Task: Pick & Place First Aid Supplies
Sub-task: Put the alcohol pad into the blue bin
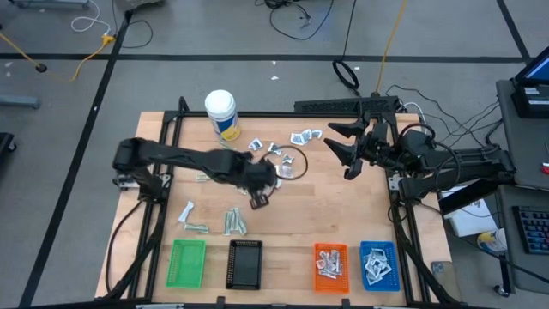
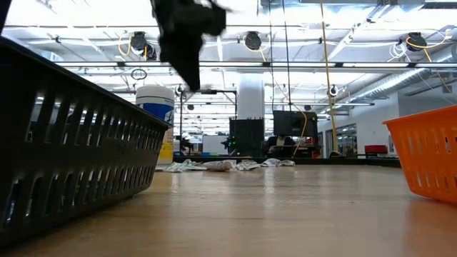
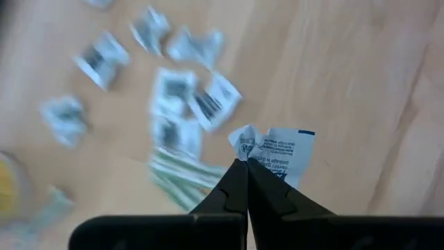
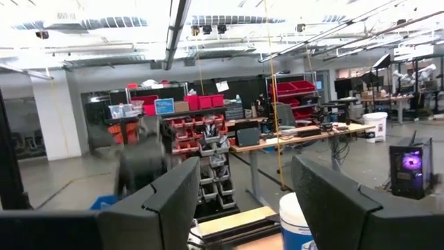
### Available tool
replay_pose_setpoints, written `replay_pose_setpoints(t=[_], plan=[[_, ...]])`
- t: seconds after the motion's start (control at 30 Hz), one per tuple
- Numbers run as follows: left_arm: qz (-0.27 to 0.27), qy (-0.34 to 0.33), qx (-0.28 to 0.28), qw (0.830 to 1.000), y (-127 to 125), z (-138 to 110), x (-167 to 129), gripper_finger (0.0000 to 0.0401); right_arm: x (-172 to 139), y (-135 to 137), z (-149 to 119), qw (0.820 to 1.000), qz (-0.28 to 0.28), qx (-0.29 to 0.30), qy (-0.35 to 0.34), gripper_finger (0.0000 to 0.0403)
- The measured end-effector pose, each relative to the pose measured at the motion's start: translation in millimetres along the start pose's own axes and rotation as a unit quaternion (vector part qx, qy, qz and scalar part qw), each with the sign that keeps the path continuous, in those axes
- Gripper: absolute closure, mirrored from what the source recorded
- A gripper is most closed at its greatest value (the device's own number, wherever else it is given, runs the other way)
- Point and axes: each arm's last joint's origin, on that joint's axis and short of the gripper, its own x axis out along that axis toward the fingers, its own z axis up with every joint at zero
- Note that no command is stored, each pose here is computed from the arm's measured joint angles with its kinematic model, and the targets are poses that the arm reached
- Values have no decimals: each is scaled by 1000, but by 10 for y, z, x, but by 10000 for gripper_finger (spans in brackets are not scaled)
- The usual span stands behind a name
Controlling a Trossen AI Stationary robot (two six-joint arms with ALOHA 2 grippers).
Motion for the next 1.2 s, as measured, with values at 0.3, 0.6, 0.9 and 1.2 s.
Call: replay_pose_setpoints(t=[0.3, 0.6, 0.9, 1.2], plan=[[6, -130, 87, 988, 328, -65, -678, 401, 58, 17, -65, 1000, -1, 5, 10, 184], [-70, -320, 52, 944, 522, -89, -1180, 401, 275, 81, -268, 995, -13, 96, 14, 184], [-104, -473, -6, 875, 521, 134, -1430, 401, 577, 197, -295, 997, 1, 66, 34, 184], [-19, -514, -71, 855, 437, 295, -1397, 401, 736, 263, -219, 998, 3, 2, 68, 184]])
